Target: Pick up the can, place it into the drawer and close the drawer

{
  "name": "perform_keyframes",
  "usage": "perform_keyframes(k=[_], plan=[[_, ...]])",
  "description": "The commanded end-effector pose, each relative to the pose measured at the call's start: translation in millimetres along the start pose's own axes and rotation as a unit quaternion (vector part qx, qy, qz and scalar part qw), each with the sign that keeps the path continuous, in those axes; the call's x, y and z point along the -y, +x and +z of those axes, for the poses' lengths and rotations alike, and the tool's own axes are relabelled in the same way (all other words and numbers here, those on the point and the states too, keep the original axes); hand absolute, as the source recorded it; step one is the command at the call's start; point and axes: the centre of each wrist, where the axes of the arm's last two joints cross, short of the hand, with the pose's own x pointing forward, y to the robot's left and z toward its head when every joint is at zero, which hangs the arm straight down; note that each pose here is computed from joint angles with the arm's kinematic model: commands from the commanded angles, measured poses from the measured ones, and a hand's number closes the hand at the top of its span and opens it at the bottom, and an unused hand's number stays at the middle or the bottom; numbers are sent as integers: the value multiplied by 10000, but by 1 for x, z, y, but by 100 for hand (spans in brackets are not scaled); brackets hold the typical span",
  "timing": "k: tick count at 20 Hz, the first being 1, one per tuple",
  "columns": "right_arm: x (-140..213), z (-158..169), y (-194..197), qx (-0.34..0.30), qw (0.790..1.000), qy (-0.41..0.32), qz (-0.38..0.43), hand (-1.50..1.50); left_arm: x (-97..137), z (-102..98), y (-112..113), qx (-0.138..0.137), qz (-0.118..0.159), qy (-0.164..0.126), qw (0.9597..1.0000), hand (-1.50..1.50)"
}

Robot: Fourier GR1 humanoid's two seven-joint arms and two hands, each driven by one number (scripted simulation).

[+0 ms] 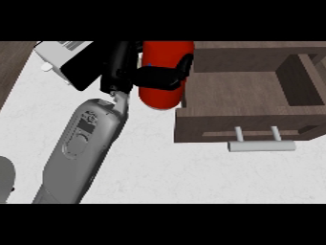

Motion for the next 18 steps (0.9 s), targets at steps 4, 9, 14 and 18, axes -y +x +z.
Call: perform_keyframes(k=[4, 9, 14, 18], plan=[[1, -1, -7, 32, 9999, 106, 61, -150, 49, -33, 40, 79, -151, -77, 9998, 150], [-1, 0, -22, 34, 10000, -17, -20, -150, 55, -56, 52, 57, -106, -69, 9999, 150], [-1, -1, -11, 24, 9999, 155, -30, -150, 82, -66, 61, -99, -330, 73, 9994, 150], [-10, -19, -12, 9, 9999, 91, -44, -150, 86, -78, 71, -149, -356, -37, 9992, 150]])
